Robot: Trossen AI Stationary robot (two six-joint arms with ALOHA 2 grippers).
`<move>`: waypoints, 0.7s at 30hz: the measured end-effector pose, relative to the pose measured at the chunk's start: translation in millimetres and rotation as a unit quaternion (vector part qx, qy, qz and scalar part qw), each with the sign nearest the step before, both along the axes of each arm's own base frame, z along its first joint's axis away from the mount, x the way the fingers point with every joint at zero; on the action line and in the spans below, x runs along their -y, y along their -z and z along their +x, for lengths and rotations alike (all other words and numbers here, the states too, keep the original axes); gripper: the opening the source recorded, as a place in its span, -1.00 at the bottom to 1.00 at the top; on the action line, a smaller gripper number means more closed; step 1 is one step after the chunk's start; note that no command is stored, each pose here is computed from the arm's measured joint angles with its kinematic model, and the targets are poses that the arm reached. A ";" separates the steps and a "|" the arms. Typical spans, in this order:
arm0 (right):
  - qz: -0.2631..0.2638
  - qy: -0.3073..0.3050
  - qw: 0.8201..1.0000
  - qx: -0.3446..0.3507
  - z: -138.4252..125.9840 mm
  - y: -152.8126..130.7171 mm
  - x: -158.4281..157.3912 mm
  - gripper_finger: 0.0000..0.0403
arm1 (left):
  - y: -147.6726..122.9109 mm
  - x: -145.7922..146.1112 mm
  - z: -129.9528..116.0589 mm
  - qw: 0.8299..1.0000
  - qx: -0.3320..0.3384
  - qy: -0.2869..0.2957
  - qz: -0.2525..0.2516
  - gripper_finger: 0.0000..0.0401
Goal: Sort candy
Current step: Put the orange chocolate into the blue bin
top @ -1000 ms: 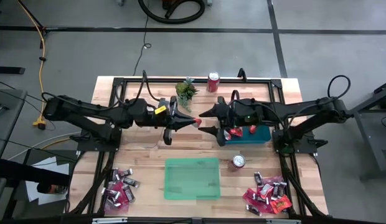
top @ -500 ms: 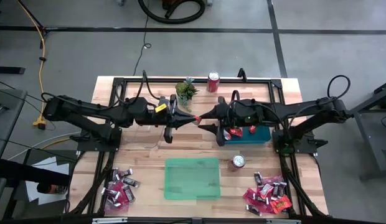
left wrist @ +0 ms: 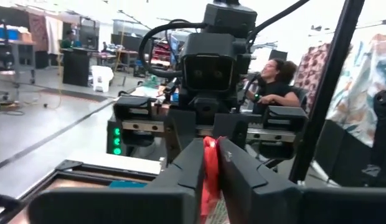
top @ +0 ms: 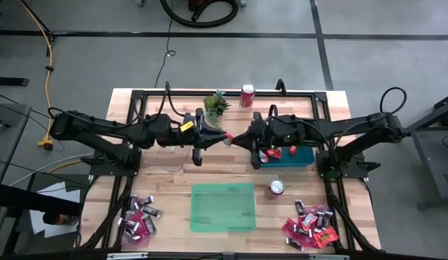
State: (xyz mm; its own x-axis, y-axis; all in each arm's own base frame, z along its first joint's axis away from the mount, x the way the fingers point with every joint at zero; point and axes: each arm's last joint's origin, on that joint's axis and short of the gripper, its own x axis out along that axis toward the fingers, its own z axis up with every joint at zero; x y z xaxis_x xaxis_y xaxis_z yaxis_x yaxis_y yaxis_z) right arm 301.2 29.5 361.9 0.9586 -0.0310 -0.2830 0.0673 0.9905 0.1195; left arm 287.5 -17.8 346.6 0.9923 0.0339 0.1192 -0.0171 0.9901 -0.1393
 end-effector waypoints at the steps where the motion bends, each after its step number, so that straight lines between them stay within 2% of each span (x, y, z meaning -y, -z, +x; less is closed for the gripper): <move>1: -0.001 -0.001 1.000 -0.014 -2.2 0.8 0.1 -0.96 | 0.2 0.1 -0.4 1.000 -0.003 0.000 0.000 -0.75; 7: 0.000 0.027 0.993 -0.112 -27.2 3.0 5.8 -0.98 | 1.3 -3.2 -12.5 0.998 -0.057 -0.028 0.003 -0.39; 11: 0.011 0.060 0.974 -0.219 -50.3 15.7 7.2 -0.99 | 7.3 -5.8 -26.6 0.990 -0.128 -0.056 0.006 -0.17; 16: 0.038 0.108 0.941 -0.319 -83.3 55.7 4.3 -0.99 | 21.8 -5.5 -38.4 0.973 -0.222 -0.060 -0.030 -0.05; 21: 0.121 0.180 0.907 -0.360 -124.7 112.2 3.5 -1.00 | 33.9 4.3 -38.6 0.966 -0.250 -0.054 -0.032 -0.05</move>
State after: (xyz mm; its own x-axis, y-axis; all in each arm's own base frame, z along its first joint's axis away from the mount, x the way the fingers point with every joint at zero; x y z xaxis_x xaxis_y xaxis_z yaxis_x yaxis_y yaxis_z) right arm 176.4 26.0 249.7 0.4616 -0.1585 -0.8728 0.5290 0.8390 0.1275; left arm 248.9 -22.1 312.7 0.9156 0.1319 -0.3799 -0.2010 0.9683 -0.1481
